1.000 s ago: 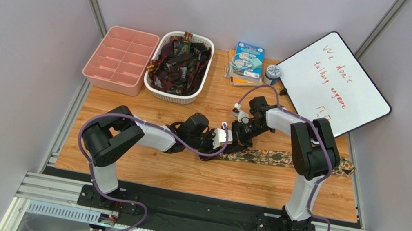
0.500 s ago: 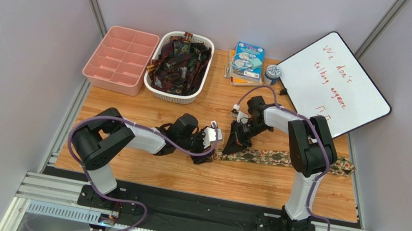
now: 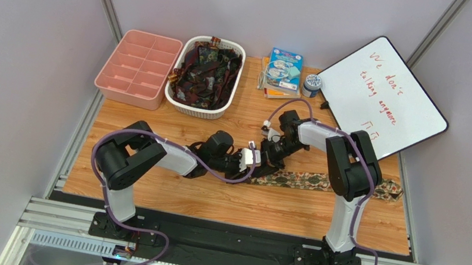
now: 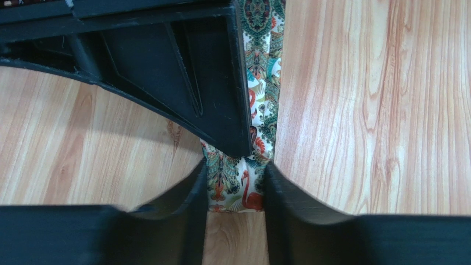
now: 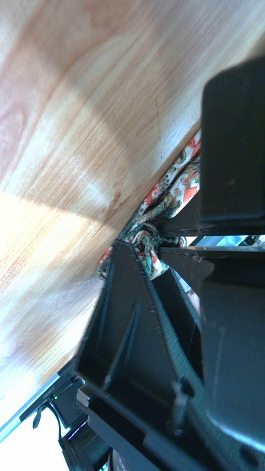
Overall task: Roll the ties
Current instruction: Close the tie at the center of the board.
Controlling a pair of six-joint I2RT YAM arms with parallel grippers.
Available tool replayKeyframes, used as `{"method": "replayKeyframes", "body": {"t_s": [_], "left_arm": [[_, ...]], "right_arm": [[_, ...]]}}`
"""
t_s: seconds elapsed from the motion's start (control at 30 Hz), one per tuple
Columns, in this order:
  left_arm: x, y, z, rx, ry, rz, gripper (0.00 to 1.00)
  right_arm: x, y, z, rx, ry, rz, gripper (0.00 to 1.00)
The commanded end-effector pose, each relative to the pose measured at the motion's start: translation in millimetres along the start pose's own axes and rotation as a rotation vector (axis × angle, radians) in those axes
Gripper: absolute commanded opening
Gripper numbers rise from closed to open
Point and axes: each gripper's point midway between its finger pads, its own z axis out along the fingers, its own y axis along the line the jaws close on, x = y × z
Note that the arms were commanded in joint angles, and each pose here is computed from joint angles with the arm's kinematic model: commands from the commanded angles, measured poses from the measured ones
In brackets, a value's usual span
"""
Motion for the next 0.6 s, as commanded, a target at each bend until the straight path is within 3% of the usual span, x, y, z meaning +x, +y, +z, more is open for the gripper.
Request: {"method": "replayKeyframes", "body": {"t_s": [0.0, 0.13, 0.57], "left_arm": [[26.0, -7.8, -5.6, 0.011, 0.114, -0.022, 0.29], [35.9, -12.6, -11.0, 0.011, 0.147, -0.046, 0.26], [43.6, -12.5, -11.5, 0.003, 0.179, -0.045, 0.25]], "right_arm": [[-6.6, -40.6, 15.3, 0.161, -0.023, -0.028, 0.09], [-10.9, -27.7, 0.5, 0.124, -0.063, -0.015, 0.34], [-14.0, -6.6, -24.4, 0.012, -0.107, 0.037, 0.38]]}}
